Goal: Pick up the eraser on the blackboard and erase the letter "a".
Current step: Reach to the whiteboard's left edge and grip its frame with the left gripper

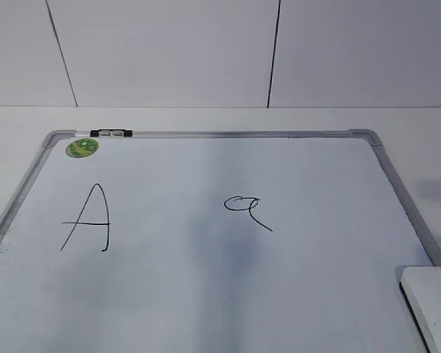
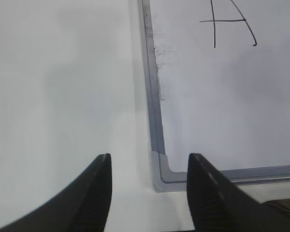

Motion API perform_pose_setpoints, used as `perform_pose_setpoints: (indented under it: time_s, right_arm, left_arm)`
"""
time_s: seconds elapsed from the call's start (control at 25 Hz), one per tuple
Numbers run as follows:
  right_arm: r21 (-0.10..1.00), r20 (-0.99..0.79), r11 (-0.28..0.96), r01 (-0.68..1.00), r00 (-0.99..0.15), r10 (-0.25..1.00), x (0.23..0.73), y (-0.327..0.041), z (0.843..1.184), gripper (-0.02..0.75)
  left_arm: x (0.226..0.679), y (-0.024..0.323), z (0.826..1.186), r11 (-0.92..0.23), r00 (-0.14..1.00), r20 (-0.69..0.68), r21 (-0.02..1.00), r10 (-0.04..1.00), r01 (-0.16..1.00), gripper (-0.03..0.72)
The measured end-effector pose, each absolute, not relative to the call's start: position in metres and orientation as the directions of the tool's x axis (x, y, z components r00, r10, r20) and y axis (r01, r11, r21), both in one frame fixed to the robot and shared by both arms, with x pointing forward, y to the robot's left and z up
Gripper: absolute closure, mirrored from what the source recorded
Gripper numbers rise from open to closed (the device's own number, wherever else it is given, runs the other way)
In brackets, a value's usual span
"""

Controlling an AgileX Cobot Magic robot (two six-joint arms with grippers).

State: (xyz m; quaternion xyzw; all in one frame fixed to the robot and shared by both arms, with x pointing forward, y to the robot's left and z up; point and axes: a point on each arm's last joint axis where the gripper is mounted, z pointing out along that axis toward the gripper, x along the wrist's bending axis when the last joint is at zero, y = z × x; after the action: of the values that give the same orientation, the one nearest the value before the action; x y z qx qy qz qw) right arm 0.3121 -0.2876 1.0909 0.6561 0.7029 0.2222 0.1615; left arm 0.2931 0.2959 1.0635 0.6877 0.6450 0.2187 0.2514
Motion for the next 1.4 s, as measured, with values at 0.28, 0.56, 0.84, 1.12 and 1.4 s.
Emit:
perform_pose_setpoints:
  time_s: [0.28, 0.56, 0.84, 1.12, 1.4]
  right_arm:
    - [0.465, 0.068, 0.037, 0.884, -0.078, 0.995, 0.325, -0.287, 1.086, 0.186]
    - [0.459, 0.073, 0.029, 0.888, -0.071, 0.995, 0.326, -0.286, 1.085, 0.186]
    - [0.458, 0.099, 0.02, 0.889, -0.073, 0.992, 0.326, -0.284, 1.085, 0.186]
    - [0.456, 0.118, 0.012, 0.89, -0.074, 0.99, 0.326, -0.283, 1.085, 0.186]
    - [0.456, 0.119, 0.012, 0.89, -0.074, 0.99, 0.326, -0.283, 1.085, 0.186]
  left_arm:
    - [0.35, 0.29, 1.071, -0.052, 0.068, -0.017, 0.466, 0.998, 0.883, 0.328]
    - [0.416, 0.283, 1.071, -0.057, 0.066, -0.013, 0.354, 0.998, 0.933, 0.33]
    - [0.474, 0.277, 1.064, -0.087, 0.092, -0.003, 0.286, 0.996, 0.954, 0.335]
    - [0.523, 0.273, 1.04, -0.115, 0.118, 0.004, 0.229, 0.993, 0.966, 0.337]
    - [0.549, 0.27, 0.994, -0.134, 0.137, -0.014, 0.136, 0.99, 0.982, 0.345]
